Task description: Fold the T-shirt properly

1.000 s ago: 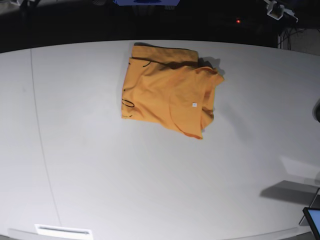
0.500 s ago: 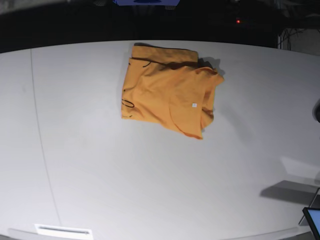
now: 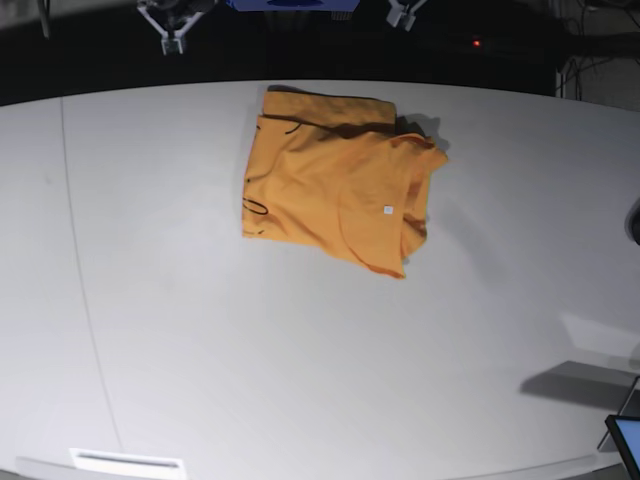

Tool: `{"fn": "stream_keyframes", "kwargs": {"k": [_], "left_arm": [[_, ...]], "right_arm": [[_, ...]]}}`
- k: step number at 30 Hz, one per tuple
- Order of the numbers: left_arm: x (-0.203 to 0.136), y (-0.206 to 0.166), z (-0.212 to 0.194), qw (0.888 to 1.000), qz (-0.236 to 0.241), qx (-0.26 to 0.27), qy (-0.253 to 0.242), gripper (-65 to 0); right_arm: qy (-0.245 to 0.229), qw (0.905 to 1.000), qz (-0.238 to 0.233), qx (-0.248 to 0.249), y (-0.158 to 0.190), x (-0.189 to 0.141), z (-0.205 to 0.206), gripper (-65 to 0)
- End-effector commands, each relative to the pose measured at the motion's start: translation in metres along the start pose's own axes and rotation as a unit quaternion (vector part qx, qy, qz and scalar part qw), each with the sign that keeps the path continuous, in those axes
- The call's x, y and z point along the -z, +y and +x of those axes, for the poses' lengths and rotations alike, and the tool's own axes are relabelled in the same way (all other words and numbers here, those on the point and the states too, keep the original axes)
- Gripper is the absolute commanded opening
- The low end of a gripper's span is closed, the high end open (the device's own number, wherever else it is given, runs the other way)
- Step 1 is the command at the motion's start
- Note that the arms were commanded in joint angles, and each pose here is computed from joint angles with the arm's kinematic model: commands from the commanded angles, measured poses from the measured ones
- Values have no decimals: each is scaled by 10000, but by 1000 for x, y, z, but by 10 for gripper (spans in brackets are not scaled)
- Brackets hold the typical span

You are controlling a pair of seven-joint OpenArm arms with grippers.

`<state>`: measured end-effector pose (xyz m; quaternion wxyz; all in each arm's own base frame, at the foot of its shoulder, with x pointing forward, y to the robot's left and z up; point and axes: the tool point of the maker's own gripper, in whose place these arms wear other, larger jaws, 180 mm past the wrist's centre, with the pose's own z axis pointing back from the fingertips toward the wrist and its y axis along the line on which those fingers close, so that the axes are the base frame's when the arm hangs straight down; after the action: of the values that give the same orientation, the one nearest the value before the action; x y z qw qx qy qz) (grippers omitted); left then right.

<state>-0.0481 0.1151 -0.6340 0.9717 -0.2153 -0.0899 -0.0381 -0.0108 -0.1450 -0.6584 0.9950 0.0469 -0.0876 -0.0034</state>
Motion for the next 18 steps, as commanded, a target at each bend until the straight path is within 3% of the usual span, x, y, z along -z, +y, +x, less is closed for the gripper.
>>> {"fn": "stream_keyframes", "kwargs": {"k": [1, 3, 9, 18], "left_arm": [[4, -8, 4, 9999, -117, -72, -37, -650], [11, -15, 15, 9997, -179, -152, -95, -650], [18, -23, 27, 9994, -259, -154, -175, -650], [18, -19, 33, 9995, -238, -87, -195, -650]], "right_arm": [[2, 10000, -89, 5, -9, 0, 4, -649], [111, 9999, 1, -77, 1, 3, 9, -649], [583, 9930, 91, -1022, -6, 2, -4, -649], [720, 9914, 132, -1086, -4, -1, -21, -649]]}}
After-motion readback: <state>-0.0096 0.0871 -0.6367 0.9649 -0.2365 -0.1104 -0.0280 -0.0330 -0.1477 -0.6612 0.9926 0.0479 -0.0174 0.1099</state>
